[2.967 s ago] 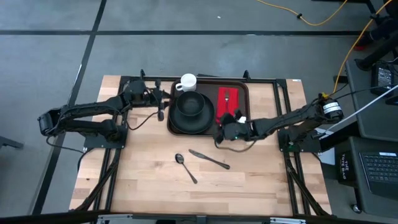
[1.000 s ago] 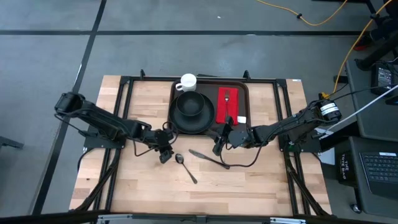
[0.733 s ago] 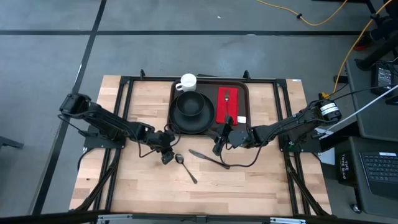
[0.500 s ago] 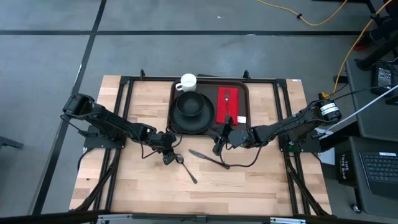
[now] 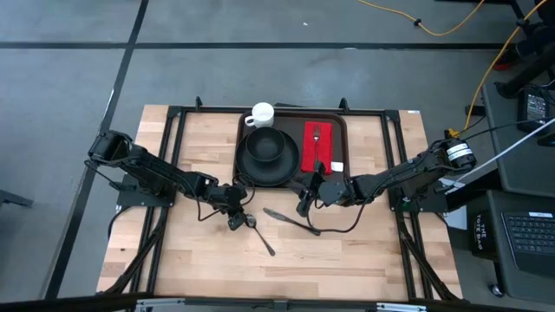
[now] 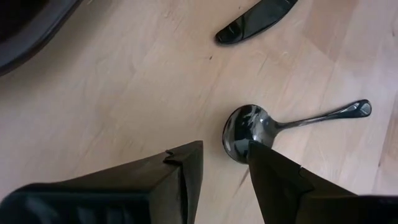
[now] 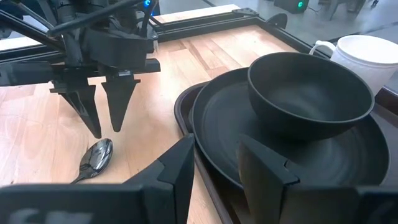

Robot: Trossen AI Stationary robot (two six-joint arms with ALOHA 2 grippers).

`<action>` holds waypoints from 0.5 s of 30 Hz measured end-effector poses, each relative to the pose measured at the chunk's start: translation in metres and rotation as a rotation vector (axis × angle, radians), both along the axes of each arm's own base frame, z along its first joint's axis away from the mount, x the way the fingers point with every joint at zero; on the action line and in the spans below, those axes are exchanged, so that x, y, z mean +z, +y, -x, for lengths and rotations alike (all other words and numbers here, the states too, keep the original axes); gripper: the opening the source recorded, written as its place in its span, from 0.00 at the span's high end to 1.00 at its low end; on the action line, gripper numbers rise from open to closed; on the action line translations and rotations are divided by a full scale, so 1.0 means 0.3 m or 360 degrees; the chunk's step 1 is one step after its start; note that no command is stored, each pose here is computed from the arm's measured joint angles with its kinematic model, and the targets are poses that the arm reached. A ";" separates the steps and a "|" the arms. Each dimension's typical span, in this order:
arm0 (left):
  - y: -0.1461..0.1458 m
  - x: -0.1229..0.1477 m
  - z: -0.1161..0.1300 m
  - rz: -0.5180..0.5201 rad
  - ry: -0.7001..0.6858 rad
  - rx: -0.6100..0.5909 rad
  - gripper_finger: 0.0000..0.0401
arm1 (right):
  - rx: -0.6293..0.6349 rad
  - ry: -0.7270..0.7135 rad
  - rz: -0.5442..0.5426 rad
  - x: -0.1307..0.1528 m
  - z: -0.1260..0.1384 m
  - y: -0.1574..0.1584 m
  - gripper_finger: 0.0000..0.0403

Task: Set up tray
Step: Put the black spoon on the red table napkin to the left of the black fork

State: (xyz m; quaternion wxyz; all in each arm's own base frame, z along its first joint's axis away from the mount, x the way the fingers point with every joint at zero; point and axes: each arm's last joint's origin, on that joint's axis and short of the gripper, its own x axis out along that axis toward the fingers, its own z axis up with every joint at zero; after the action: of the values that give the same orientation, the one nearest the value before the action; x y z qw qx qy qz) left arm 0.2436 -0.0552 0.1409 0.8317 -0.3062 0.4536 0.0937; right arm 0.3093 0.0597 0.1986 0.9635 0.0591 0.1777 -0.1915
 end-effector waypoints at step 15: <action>-0.013 -0.020 -0.005 -0.0051 0.0009 -0.0026 0.71 | 0.0000 -0.0001 -0.0002 0.000 0.000 0.000 0.69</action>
State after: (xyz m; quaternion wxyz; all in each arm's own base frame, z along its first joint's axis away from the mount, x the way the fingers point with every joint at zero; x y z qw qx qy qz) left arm 0.2452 -0.0592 0.1348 0.8359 -0.2888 0.4570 0.0950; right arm 0.3094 0.0597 0.1987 0.9635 0.0597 0.1776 -0.1915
